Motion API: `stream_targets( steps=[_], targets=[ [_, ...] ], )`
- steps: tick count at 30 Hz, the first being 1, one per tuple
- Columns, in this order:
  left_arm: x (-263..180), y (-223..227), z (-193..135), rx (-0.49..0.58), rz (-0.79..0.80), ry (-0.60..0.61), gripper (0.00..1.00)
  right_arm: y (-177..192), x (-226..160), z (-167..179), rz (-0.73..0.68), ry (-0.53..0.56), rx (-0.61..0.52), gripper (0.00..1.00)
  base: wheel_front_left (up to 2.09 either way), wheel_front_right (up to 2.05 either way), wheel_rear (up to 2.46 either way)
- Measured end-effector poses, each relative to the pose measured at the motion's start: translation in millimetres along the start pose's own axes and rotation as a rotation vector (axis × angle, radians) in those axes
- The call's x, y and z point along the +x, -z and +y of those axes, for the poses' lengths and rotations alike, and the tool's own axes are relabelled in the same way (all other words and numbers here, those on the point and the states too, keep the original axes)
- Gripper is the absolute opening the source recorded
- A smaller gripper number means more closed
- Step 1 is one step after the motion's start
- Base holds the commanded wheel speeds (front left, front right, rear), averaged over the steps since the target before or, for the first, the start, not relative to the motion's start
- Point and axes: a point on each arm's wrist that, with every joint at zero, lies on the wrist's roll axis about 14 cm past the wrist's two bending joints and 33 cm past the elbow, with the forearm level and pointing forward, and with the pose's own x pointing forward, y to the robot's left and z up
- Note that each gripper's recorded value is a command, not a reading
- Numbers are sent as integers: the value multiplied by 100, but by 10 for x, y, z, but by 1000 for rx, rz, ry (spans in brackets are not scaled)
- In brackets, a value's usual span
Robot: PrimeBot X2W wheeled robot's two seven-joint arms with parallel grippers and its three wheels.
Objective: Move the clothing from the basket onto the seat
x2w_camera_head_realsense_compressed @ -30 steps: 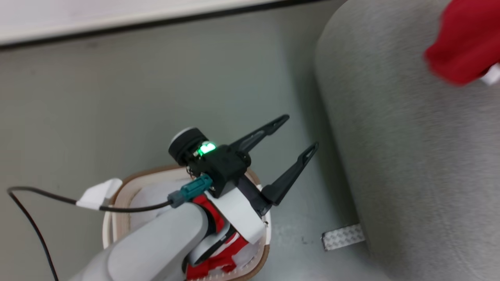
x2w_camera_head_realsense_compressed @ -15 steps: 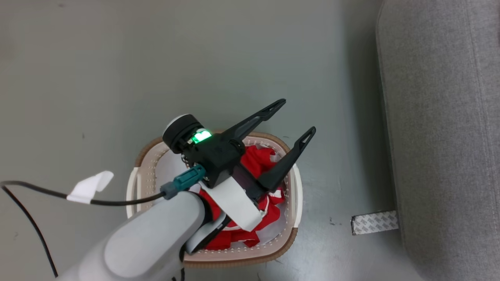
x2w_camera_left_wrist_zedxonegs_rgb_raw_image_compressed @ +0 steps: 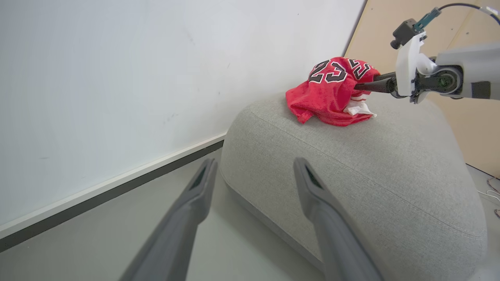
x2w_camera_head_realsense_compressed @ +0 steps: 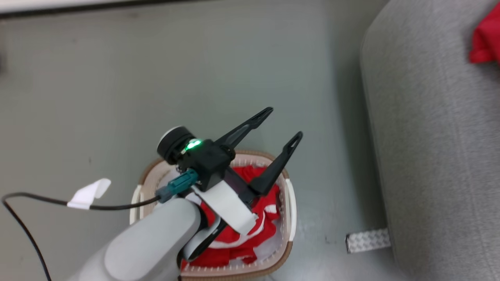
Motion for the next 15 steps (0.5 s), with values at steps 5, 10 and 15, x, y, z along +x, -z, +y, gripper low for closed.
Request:
stream_targets(
  steps=[5,10,15],
  targets=[
    [-135,-227,-17,16,-22,-61,100,-115,-305,-28,-9,-27,-24,100,0,0,0],
    [-350,-544,-26,54,-64,-141,100,-543,-723,-153,-152,-46,-51,100,0,0,0],
    [-642,-915,16,104,-122,-251,100,-1061,-1218,-75,-375,-111,-17,100,0,0,0]
  ],
)
